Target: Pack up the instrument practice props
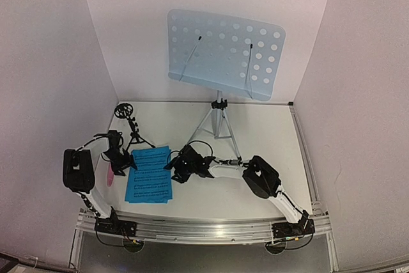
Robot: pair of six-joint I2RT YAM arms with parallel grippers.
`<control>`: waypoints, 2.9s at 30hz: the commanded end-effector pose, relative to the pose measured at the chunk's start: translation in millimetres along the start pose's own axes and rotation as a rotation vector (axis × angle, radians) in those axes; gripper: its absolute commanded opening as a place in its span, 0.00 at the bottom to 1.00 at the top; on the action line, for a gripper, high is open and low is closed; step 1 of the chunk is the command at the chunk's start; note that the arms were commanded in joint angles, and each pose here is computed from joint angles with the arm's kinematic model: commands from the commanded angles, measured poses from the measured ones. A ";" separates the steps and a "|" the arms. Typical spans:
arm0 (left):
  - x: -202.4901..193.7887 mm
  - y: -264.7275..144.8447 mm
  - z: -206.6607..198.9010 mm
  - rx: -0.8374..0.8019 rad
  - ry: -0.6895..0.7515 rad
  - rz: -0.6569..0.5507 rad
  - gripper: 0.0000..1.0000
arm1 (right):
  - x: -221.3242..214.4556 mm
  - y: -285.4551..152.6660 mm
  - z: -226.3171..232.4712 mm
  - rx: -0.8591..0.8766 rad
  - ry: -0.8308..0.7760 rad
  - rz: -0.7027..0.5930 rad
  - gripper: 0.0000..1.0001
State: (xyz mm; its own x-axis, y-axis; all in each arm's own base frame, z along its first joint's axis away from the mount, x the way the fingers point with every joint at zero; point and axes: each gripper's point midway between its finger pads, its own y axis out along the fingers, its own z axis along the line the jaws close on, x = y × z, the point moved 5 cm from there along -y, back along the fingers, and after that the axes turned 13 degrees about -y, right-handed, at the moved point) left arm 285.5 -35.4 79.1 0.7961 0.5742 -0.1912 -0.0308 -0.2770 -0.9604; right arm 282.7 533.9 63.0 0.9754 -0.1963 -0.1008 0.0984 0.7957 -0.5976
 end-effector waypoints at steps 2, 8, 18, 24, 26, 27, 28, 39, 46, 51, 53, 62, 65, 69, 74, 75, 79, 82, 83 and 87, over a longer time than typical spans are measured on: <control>-8.1 -9.9 6.3 -0.018 -0.022 -0.059 0.73 | -21.1 -29.3 2.9 -0.140 -0.157 0.111 0.74; -32.3 -11.3 17.7 -0.082 -0.088 -0.068 0.73 | -41.2 -32.8 -0.8 -0.218 -0.234 0.185 0.75; -46.2 -3.3 30.3 -0.080 -0.134 -0.054 0.73 | -89.3 -7.4 -14.3 -0.266 -0.319 0.327 0.72; -46.6 7.9 34.5 -0.084 -0.143 -0.056 0.73 | -90.8 -8.4 -17.6 -0.288 -0.334 0.299 0.72; -46.0 11.0 35.1 -0.090 -0.140 -0.063 0.73 | -91.9 -7.7 -16.0 -0.286 -0.347 0.295 0.71; -45.8 12.5 35.2 -0.095 -0.140 -0.065 0.73 | -92.2 -7.3 -15.2 -0.284 -0.351 0.294 0.71; -46.0 13.7 35.4 -0.099 -0.142 -0.066 0.73 | -91.7 -6.8 -15.2 -0.284 -0.354 0.293 0.71; -45.1 3.5 36.0 -0.053 -0.142 -0.064 0.72 | -78.5 -7.8 -24.7 -0.418 -0.471 0.237 0.71; -43.1 8.2 41.1 -0.024 -0.150 -0.079 0.72 | -78.3 -1.3 -15.8 -0.391 -0.504 0.233 0.69; -41.2 5.5 43.6 0.006 -0.148 -0.094 0.72 | -75.6 -2.4 -12.0 -0.388 -0.527 0.214 0.69; -41.4 6.3 42.7 -0.003 -0.148 -0.090 0.72 | -76.6 2.5 -13.7 -0.383 -0.535 0.226 0.69; -44.8 18.9 40.0 -0.022 -0.131 -0.077 0.73 | -82.1 14.6 -12.1 -0.349 -0.547 0.264 0.68; -45.7 20.9 39.9 -0.022 -0.130 -0.070 0.73 | -81.4 11.1 -10.9 -0.356 -0.549 0.250 0.68; -47.4 23.6 38.4 -0.021 -0.123 -0.059 0.72 | -85.1 11.9 -8.7 -0.348 -0.550 0.258 0.67; -49.4 24.2 36.5 -0.035 -0.121 -0.044 0.72 | -91.6 11.3 -6.5 -0.345 -0.550 0.266 0.67; -50.3 24.3 35.5 -0.042 -0.120 -0.036 0.72 | -93.2 10.7 -5.4 -0.344 -0.552 0.266 0.66; -52.5 25.6 33.5 -0.064 -0.121 -0.019 0.72 | -98.2 12.7 -4.4 -0.339 -0.558 0.278 0.66; -52.6 26.0 34.0 -0.062 -0.122 -0.019 0.72 | -104.5 18.3 -1.7 -0.318 -0.568 0.303 0.66; -52.6 26.1 34.3 -0.061 -0.123 -0.020 0.72 | -106.2 19.1 -0.7 -0.315 -0.571 0.309 0.66; -52.5 26.8 34.9 -0.058 -0.122 -0.021 0.72 | -106.9 13.0 1.8 -0.329 -0.582 0.297 0.66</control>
State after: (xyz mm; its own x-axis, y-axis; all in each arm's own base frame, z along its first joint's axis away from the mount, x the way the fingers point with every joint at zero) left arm 222.7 -42.2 60.0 0.7191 0.6707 -0.1820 0.0232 -0.2849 -0.9583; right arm 192.2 566.3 69.4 0.9208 0.3762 0.1030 -0.1379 0.5610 -0.8163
